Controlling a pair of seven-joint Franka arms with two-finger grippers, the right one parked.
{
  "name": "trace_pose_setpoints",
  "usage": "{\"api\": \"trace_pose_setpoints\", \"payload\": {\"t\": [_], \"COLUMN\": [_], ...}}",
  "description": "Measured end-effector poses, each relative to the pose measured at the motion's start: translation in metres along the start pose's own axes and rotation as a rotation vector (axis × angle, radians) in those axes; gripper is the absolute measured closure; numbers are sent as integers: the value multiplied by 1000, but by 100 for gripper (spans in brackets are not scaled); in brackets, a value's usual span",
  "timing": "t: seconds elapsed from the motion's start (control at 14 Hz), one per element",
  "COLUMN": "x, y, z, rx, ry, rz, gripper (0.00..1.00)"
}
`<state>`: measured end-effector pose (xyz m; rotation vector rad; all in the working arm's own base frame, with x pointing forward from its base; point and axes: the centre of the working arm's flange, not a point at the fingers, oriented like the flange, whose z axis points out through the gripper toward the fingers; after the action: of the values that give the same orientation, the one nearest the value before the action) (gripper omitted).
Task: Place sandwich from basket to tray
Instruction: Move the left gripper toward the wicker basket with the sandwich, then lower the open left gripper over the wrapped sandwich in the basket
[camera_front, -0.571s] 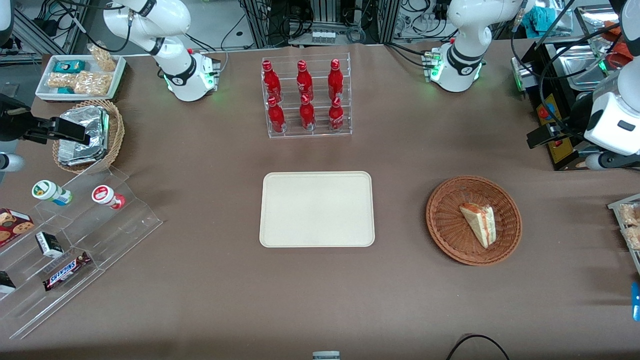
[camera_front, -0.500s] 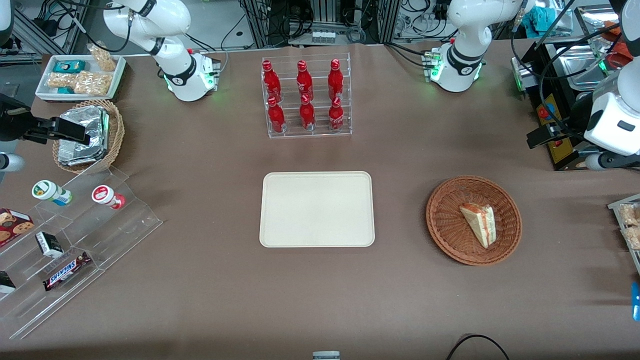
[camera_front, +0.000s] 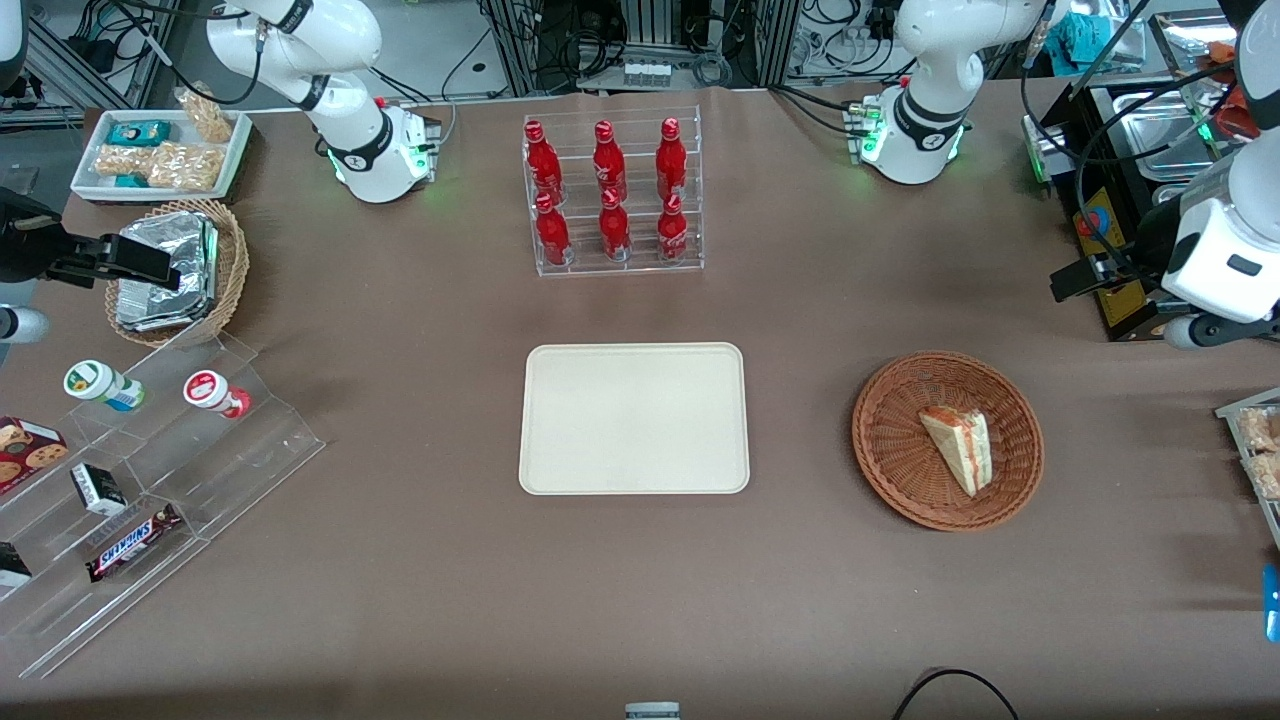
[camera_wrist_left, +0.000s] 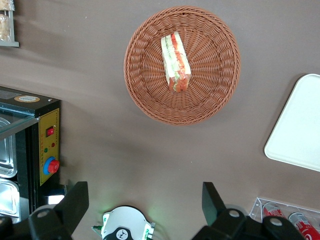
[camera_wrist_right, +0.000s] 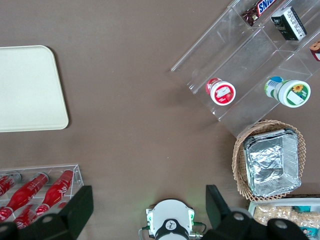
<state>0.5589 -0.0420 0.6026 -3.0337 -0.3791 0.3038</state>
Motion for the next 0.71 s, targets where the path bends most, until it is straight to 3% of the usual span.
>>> {"api": "trace_pose_setpoints", "payload": {"t": [0.21, 0.43, 0.71], "x": [5, 21, 65], "y": [0, -1, 1], "z": [10, 44, 139], "rx": [5, 17, -18], "ry": [-26, -77, -31], "rz": [-10, -39, -61], "gripper": [0, 0, 0]}}
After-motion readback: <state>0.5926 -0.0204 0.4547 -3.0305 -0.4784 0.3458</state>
